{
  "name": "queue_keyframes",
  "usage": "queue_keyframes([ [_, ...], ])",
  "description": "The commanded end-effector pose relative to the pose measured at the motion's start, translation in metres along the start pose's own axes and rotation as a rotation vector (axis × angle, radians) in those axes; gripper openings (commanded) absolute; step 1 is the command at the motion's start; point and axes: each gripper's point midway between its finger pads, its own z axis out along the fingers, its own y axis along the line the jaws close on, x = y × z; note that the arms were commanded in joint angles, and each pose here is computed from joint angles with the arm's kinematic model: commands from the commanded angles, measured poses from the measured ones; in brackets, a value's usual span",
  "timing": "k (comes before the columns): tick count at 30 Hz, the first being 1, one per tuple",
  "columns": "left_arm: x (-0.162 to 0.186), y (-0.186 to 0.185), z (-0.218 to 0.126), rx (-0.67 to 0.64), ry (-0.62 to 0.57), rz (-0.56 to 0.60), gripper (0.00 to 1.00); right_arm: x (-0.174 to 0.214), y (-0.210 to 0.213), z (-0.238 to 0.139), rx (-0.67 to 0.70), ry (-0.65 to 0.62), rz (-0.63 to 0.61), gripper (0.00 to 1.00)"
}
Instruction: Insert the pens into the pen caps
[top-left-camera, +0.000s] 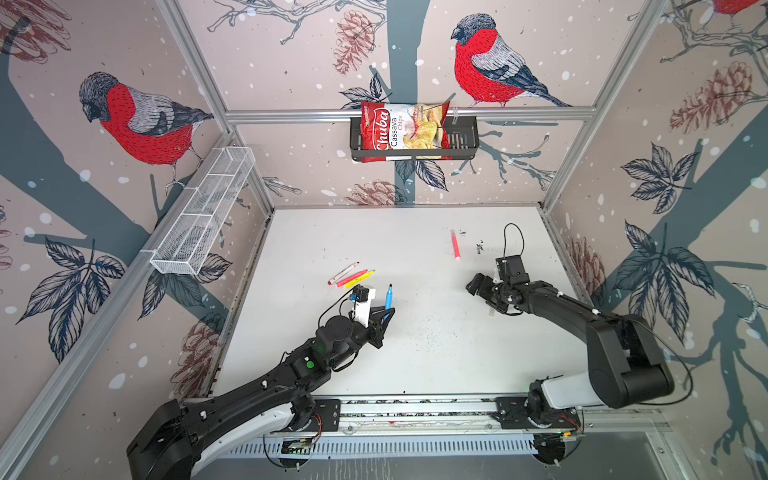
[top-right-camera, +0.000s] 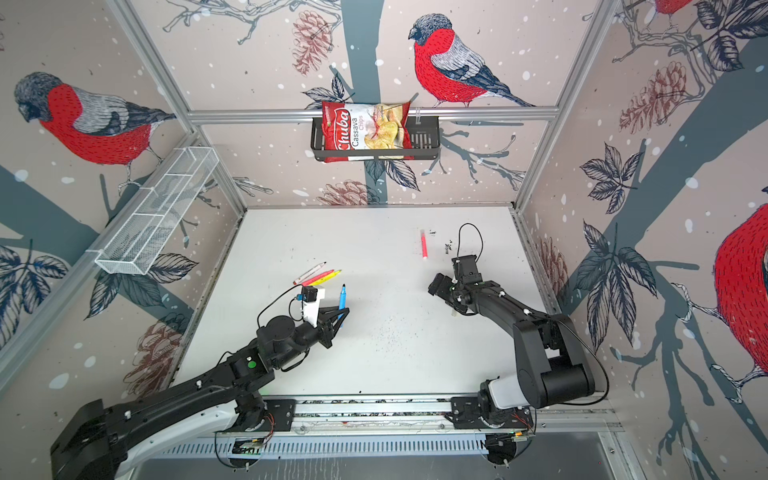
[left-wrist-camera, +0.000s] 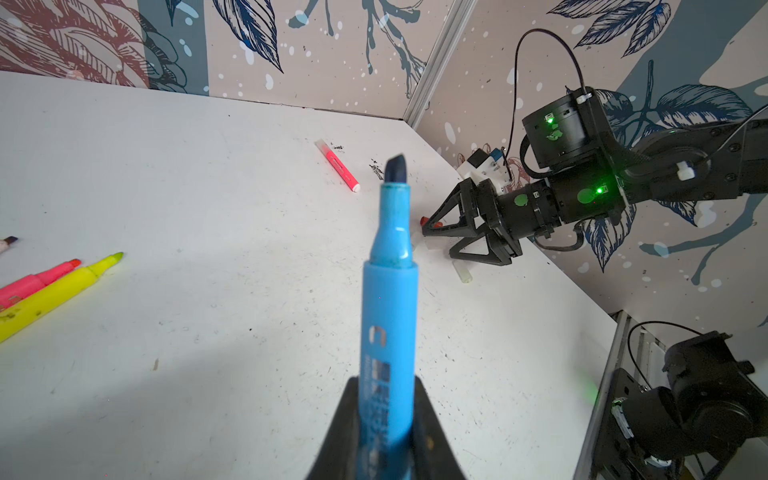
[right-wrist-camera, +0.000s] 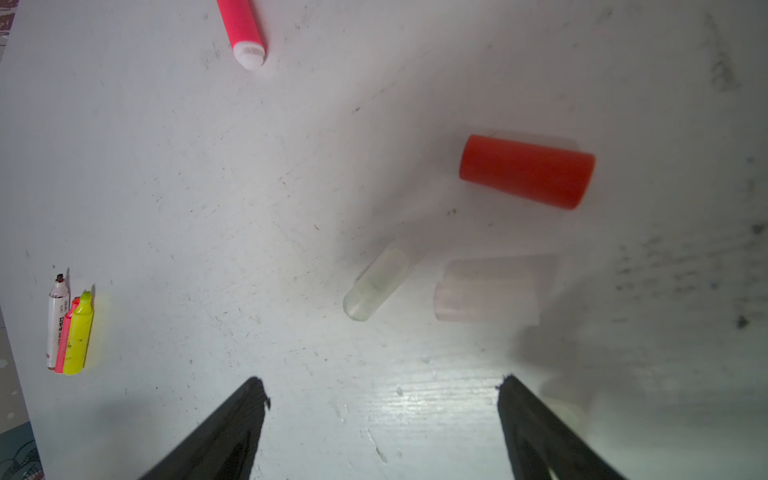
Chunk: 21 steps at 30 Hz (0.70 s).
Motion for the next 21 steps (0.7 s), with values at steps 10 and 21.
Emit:
queue_keyframes([
  [10, -0.008, 0.000, -0.003, -0.005, -0.034, 0.006, 0.02, -0.007, 0.025, 0.027, 0.042, 0.035, -0.116, 0.87],
  [21, -0.011, 0.004, -0.008, -0.025, -0.047, 0.008, 0.02, -0.010, 0.037, 0.055, 0.086, 0.065, -0.157, 0.86],
])
